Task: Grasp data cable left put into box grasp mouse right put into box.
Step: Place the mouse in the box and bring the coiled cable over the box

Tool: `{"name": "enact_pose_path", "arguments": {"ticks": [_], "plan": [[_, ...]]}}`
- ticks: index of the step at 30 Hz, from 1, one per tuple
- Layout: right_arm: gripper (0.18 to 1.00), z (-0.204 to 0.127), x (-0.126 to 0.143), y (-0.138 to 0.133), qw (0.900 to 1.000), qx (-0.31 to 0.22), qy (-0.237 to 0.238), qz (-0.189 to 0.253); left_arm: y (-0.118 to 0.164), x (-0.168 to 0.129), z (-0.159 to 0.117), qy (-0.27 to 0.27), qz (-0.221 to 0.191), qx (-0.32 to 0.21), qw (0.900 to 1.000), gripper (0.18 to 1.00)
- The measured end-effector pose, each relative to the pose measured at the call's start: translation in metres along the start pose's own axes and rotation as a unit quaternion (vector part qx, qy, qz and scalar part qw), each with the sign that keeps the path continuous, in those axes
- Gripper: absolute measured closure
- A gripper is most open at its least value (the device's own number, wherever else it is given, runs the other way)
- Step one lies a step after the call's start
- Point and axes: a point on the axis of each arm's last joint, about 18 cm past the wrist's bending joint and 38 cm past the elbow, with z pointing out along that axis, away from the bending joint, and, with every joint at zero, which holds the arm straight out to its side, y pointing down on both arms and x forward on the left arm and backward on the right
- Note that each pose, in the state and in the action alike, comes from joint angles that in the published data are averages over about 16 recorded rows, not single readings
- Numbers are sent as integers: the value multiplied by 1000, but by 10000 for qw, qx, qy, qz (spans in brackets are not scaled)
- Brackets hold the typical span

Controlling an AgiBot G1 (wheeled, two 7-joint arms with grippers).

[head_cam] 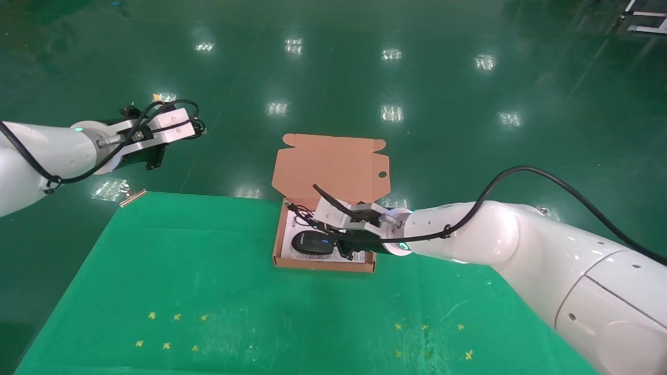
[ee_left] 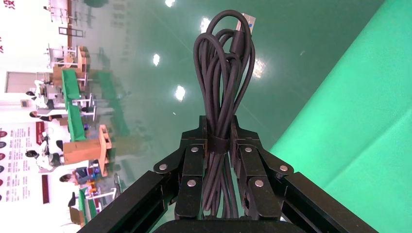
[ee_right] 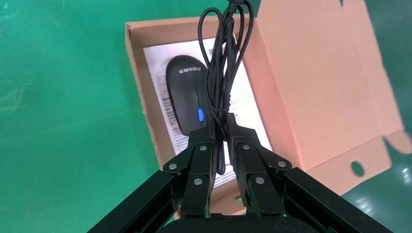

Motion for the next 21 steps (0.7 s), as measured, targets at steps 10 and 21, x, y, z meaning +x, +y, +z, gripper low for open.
{"name": "enact_pose_path", "arguments": {"ticks": [10, 21], "plan": [[951, 1, 0, 5, 9995, -14, 0, 322, 0, 0, 0, 1, -1, -1, 10000, 924], [877, -2, 2, 6, 9995, 6, 16, 315, -2, 2, 0, 22, -2, 29, 10000, 924]]}}
